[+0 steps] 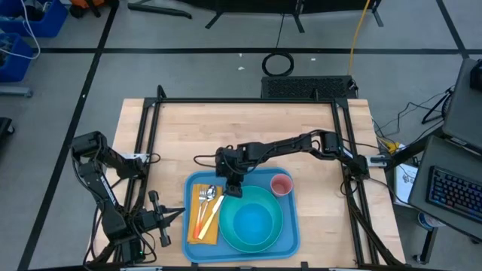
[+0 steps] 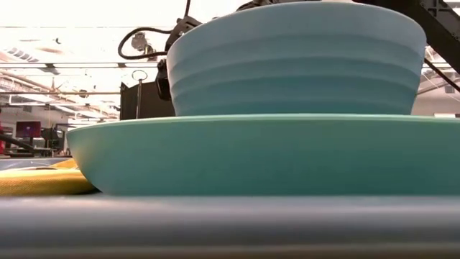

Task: Set up tray
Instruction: Adjust the green plate on the blue tray, then adjust the white table knife on the top of the yellow table napkin

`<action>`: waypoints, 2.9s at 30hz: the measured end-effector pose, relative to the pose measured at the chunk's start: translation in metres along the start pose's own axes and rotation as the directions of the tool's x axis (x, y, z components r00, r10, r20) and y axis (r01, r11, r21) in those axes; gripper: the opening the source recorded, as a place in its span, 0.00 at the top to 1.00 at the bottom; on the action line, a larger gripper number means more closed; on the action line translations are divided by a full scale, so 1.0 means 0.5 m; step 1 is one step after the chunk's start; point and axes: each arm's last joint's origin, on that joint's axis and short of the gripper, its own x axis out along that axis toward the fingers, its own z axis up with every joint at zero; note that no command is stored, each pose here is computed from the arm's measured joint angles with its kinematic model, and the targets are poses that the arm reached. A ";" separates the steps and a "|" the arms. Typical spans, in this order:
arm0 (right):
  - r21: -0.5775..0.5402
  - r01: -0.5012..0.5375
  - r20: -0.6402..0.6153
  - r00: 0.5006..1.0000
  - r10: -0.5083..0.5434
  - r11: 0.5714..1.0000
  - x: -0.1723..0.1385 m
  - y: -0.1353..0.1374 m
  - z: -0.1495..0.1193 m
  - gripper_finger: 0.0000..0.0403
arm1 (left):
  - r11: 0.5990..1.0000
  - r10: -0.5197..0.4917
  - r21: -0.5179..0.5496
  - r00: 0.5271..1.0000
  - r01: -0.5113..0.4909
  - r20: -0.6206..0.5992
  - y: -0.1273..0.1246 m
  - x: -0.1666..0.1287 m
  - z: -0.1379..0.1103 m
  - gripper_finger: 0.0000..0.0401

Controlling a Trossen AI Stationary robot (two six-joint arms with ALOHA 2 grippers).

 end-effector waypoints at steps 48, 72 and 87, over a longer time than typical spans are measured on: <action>0.021 -0.133 0.028 0.991 0.132 0.991 -0.002 0.000 0.009 0.69 | 1.000 0.028 0.001 0.999 -0.028 -0.027 0.002 0.018 -0.001 0.98; 0.084 -0.178 0.006 0.984 0.178 0.981 0.058 -0.026 -0.006 0.73 | 1.000 0.030 0.009 0.999 -0.029 -0.023 0.002 0.018 -0.001 0.95; 0.022 -0.083 0.037 0.996 0.082 0.996 0.058 -0.032 -0.003 0.73 | 1.000 0.029 0.007 0.999 -0.029 -0.025 0.002 0.018 -0.001 0.96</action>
